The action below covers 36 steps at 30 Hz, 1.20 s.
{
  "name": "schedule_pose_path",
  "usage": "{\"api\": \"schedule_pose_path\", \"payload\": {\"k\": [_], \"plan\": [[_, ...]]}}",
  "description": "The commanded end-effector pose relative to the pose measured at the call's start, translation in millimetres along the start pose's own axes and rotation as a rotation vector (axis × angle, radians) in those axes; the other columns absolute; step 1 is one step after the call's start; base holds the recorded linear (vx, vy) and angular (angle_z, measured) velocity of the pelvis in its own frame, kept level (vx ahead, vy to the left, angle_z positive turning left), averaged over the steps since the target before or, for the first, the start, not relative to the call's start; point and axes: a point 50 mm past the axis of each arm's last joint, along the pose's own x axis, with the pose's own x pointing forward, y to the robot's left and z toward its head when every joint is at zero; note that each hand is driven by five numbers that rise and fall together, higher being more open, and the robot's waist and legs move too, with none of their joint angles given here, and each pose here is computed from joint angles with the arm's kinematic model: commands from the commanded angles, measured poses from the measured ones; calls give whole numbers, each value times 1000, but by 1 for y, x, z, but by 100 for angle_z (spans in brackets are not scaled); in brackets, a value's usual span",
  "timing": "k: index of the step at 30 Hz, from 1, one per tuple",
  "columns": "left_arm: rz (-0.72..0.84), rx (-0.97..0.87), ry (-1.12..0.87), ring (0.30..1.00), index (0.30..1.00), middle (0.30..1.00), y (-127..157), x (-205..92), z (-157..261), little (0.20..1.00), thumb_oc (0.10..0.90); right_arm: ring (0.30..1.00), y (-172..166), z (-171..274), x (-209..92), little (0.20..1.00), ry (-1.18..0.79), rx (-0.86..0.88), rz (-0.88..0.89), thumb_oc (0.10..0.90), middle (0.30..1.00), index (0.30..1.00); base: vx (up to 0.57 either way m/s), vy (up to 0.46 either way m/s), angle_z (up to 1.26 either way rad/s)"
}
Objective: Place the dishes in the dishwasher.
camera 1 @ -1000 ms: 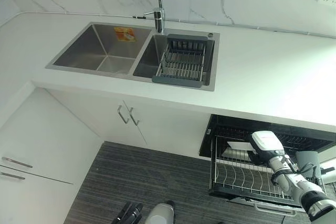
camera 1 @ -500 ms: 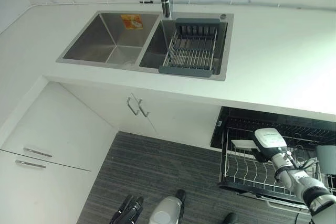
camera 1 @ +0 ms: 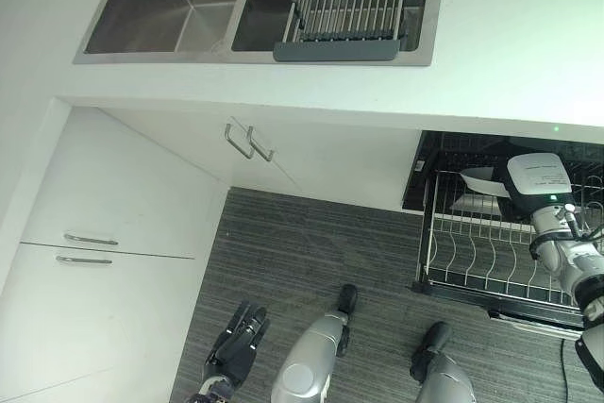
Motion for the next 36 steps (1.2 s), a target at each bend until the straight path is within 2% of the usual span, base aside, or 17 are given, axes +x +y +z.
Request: {"api": "schedule_pose_path", "payload": {"k": [1,2,3,11,25,30,33,36], "plan": [[-22,65,-45,900,900,900,10,-12,20,900,800,571,-38,0,25,571,5,36,-144,580,571,571,0,0,0],[-25,70,-49,900,900,900,8,-10,22,900,800,825,-36,2,25,825,2,48,-124,750,825,825,-20,-18,-3],[-28,75,-53,900,900,900,7,-9,23,900,800,900,-33,3,25,900,-1,58,-100,800,900,900,-34,-37,-4],[-51,119,-69,900,900,900,-7,7,40,900,800,900,-21,17,28,900,18,165,20,800,900,900,-36,-35,-8],[-58,171,-76,900,900,900,-23,23,54,900,800,900,-9,25,27,900,92,279,94,800,900,900,-18,-6,-7],[-56,187,-58,900,900,900,-24,25,53,900,800,900,-7,28,28,900,132,435,116,800,900,900,2,5,-8],[-58,198,-50,900,900,900,-27,27,54,900,800,900,-1,30,28,900,206,684,218,800,900,900,-3,16,-14],[-61,203,-49,900,900,900,-29,29,55,900,800,900,7,33,26,900,243,787,333,800,900,900,-4,10,-7]]}}
